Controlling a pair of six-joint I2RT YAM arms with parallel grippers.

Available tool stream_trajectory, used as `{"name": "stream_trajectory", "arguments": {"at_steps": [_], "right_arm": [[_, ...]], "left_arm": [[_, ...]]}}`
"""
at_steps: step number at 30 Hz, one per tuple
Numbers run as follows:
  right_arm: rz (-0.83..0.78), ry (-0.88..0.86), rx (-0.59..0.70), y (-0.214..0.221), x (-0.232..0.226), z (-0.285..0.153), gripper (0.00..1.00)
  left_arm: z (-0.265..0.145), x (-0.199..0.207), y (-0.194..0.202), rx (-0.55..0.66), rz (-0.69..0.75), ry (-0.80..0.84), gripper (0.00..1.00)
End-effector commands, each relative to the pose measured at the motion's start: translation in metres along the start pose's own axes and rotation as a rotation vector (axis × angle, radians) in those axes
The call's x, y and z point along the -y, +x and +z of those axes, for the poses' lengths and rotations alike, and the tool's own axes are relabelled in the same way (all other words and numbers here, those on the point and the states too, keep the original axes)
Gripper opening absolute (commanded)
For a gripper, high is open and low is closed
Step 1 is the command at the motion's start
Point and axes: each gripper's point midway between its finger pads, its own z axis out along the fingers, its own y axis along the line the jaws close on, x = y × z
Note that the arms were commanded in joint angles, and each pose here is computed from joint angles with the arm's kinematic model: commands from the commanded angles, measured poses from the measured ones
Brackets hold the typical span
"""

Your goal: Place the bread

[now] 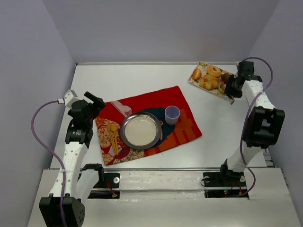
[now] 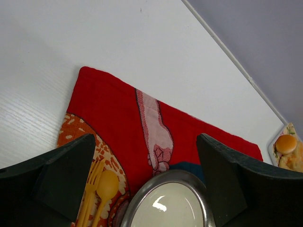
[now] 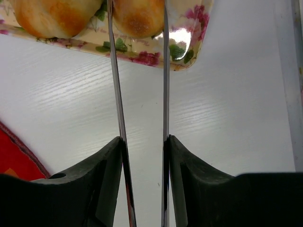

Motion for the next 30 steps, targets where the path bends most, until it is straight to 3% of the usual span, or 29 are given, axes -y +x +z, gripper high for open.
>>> {"name": "stream_trajectory", "arguments": {"at_steps": [1, 3, 12, 19, 26, 30], "right_arm": [[0.040, 0.011, 0.189, -0.044, 0.006, -0.053, 0.25], [0.044, 0.018, 0.208, -0.046, 0.007, -0.061, 0.19], [0.033, 0.008, 0.222, -0.046, 0.007, -0.071, 0.17], [-0.010, -0.164, 0.291, -0.060, -0.022, -0.104, 0.14], [-0.242, -0.516, 0.415, -0.042, -0.121, -0.187, 0.13], [-0.468, -0.749, 0.408, 0.017, -0.208, -0.237, 0.13]], "left_arm": [[0.000, 0.003, -0.004, 0.025, 0.008, 0.025, 0.99], [-0.001, 0.004, -0.005, 0.027, 0.007, 0.029, 0.99], [-0.002, 0.005, -0.006, 0.032, 0.006, 0.035, 0.99], [-0.002, 0.005, -0.006, 0.029, 0.006, 0.035, 0.99], [-0.002, 0.008, -0.005, 0.023, 0.004, 0.048, 0.99], [-0.001, 0.009, -0.002, 0.010, 0.010, 0.057, 0.99]]}}
